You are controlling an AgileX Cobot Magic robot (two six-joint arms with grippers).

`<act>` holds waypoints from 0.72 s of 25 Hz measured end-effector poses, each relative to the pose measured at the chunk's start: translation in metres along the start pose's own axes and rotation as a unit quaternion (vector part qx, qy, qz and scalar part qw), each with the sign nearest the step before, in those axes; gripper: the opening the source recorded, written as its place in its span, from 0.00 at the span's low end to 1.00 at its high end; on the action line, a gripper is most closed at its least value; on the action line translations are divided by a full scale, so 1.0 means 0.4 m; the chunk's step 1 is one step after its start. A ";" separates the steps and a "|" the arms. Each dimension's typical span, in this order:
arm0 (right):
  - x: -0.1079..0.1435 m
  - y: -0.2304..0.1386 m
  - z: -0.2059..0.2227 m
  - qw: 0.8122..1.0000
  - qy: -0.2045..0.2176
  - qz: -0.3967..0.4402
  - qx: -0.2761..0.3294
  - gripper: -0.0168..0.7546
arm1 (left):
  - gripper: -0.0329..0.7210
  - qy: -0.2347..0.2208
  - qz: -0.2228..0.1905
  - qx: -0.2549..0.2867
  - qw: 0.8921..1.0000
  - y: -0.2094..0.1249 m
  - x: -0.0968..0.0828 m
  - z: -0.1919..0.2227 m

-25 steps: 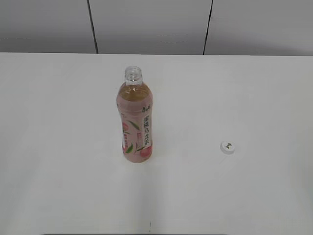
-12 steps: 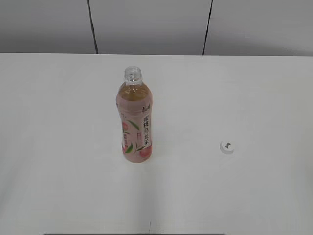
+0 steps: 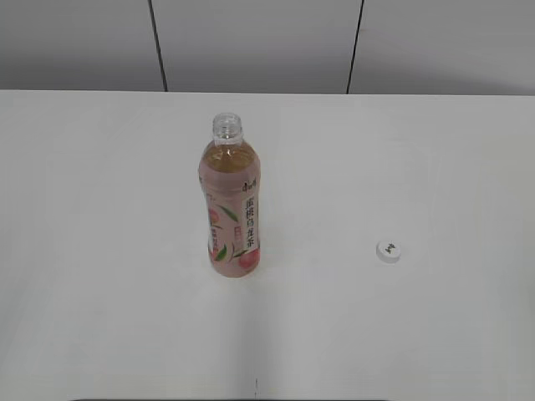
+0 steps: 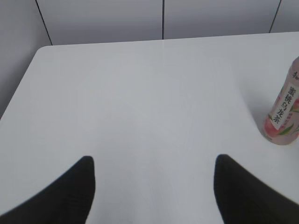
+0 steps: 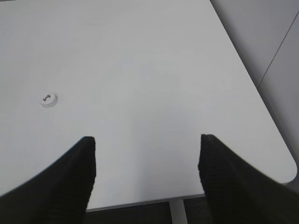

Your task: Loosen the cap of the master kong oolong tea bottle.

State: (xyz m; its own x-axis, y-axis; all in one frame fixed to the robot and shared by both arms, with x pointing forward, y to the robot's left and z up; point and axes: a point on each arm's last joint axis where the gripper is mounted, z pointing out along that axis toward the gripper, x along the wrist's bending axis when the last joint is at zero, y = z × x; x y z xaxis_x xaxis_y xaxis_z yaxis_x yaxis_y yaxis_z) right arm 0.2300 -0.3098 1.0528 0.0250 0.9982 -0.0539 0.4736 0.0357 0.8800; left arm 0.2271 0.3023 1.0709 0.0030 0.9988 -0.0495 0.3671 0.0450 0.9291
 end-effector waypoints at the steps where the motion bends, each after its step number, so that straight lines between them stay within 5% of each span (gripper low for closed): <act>1: 0.000 0.000 0.000 1.000 0.000 0.000 0.000 0.70 | 0.68 0.002 0.001 0.000 1.000 0.000 0.001 0.000; 18: 0.000 0.000 0.000 1.000 0.000 0.000 0.000 0.70 | 0.64 0.000 0.000 0.000 1.000 0.000 0.000 0.000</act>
State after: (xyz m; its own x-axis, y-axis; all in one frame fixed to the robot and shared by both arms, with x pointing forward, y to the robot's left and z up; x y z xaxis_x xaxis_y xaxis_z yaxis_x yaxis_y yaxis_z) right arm 0.2300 -0.3098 1.0528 0.0250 0.9982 -0.0539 0.4736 0.0357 0.8800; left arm 0.2271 0.3022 1.0709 0.0040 0.9988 -0.0497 0.3671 0.0447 0.9291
